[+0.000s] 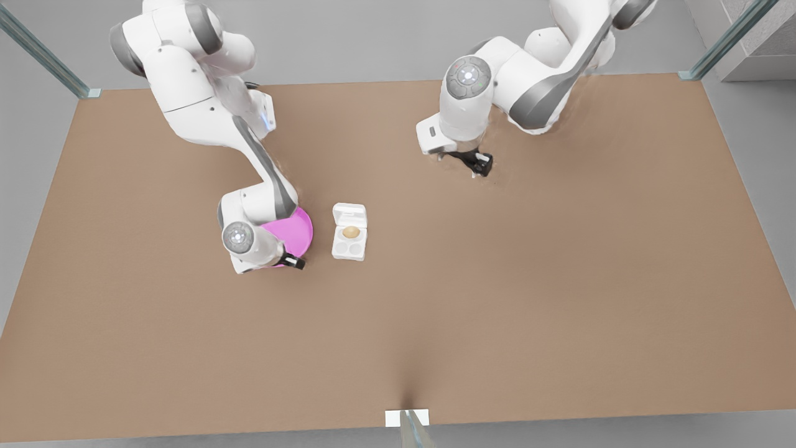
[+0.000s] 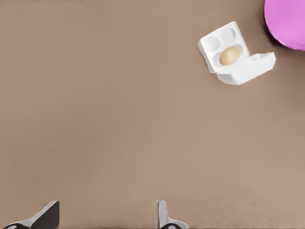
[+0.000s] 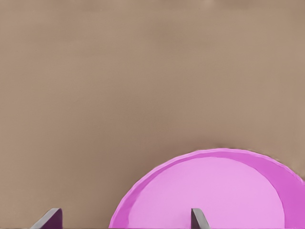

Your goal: Pack egg into the box and close the box lid

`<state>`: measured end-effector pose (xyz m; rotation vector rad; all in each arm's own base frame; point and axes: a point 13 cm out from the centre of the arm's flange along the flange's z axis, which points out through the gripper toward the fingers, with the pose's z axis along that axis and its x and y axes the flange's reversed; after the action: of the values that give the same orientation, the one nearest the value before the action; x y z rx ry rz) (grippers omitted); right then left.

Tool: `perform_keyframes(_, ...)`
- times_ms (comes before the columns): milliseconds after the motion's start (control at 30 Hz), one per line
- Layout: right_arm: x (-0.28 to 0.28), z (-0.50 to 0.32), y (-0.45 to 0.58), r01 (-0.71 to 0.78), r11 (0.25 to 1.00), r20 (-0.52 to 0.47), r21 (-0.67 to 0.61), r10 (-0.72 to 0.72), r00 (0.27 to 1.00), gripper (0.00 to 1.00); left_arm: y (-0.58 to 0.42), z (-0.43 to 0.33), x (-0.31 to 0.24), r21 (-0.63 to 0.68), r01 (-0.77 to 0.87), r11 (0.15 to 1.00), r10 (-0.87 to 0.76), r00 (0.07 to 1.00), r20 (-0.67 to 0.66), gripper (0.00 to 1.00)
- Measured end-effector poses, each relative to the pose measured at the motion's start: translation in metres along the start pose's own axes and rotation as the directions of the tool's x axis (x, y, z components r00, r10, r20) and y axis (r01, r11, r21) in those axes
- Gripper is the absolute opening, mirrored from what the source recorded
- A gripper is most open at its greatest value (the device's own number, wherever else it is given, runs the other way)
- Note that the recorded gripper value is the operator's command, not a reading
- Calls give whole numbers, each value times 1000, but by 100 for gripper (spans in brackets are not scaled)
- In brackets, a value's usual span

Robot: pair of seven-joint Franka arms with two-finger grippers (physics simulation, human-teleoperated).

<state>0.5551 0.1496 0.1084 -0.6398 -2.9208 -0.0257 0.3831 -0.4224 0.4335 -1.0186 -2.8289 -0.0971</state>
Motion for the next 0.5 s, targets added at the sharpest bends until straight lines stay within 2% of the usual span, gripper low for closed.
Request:
perform_keyframes(67,-52,-52,-69,-42,999,52,-3,42,998,100,-106,3,32,17,-92,996,92,995,-28,100)
perform_keyframes(100,-66,-85,-94,-39,999,91,2,39,995,100,-134,24,31,36,-104,994,106,992,-64,100)
perform_keyframes(200,-94,-198,-97,34,999,215,6,-34,976,100,-137,145,-16,20,-19,1000,22,983,-182,100)
perform_keyframes(300,-92,-284,-102,96,994,265,45,-104,959,100,-111,236,-59,-82,114,990,-127,978,-168,100)
perform_keyframes(367,-94,-320,-112,109,993,274,43,-117,955,100,-114,261,-74,-108,168,980,-181,976,-122,100)
perform_keyframes(500,-66,-314,-102,214,974,206,73,-225,952,100,-156,284,-85,-118,237,964,-241,970,-25,100)
